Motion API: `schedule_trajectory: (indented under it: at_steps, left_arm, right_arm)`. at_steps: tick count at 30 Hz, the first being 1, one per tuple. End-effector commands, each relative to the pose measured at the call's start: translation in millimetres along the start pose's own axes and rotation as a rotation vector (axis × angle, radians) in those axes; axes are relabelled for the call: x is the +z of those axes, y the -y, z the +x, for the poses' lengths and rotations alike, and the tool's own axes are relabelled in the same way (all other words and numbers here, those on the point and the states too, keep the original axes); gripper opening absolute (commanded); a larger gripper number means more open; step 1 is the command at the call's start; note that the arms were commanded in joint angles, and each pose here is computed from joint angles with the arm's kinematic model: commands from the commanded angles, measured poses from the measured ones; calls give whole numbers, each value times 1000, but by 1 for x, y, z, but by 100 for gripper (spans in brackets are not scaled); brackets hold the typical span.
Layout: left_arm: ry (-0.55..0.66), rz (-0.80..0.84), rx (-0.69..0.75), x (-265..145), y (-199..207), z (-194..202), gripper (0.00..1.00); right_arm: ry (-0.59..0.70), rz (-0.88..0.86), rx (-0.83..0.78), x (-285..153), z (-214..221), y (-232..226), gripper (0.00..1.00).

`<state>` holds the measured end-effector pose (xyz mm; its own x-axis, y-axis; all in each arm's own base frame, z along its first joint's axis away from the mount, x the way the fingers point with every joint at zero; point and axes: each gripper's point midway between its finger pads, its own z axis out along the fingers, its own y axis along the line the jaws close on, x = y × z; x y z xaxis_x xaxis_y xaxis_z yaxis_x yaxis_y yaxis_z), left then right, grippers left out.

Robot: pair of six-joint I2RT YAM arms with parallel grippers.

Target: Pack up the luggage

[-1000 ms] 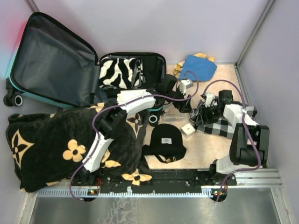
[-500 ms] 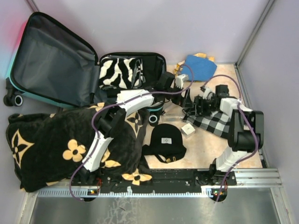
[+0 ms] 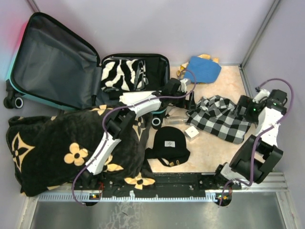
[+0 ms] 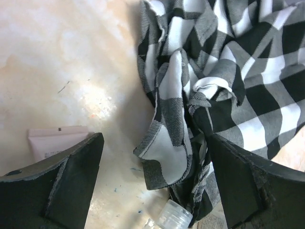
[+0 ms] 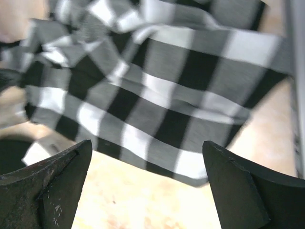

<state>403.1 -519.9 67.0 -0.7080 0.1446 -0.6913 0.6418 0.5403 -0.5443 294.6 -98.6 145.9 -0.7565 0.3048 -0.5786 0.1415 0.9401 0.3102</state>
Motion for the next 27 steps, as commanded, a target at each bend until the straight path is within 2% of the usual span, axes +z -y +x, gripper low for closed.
schedule_trajectory:
  at_steps: [1, 6, 11, 16, 21, 25, 27]
  left_arm:
    - [11, -83, -19, 9, -13, -1, 97]
    - [-36, -90, -36, 16, -16, 19, 95]
    - [-62, -67, -5, 21, -10, 31, 92]
    - [-79, -66, 18, 27, -12, 41, 87]
    - [-103, -61, 24, 33, -18, 54, 81]
    - [-129, -8, 46, 40, -14, 64, 75]
    - [-152, 31, 47, 44, -10, 72, 69]
  right_arm:
    - [-74, 214, 74, -13, 14, 56, 99]
    - [-141, 243, 164, 10, 29, 87, 99]
    - [-162, 163, 201, 41, 35, 90, 98]
    - [-190, 81, 286, 74, 44, 85, 90]
    - [-214, 54, 254, 101, 56, 67, 86]
    - [-241, 13, 215, 114, 64, 44, 77]
    - [-247, -2, 221, 114, 67, 38, 71]
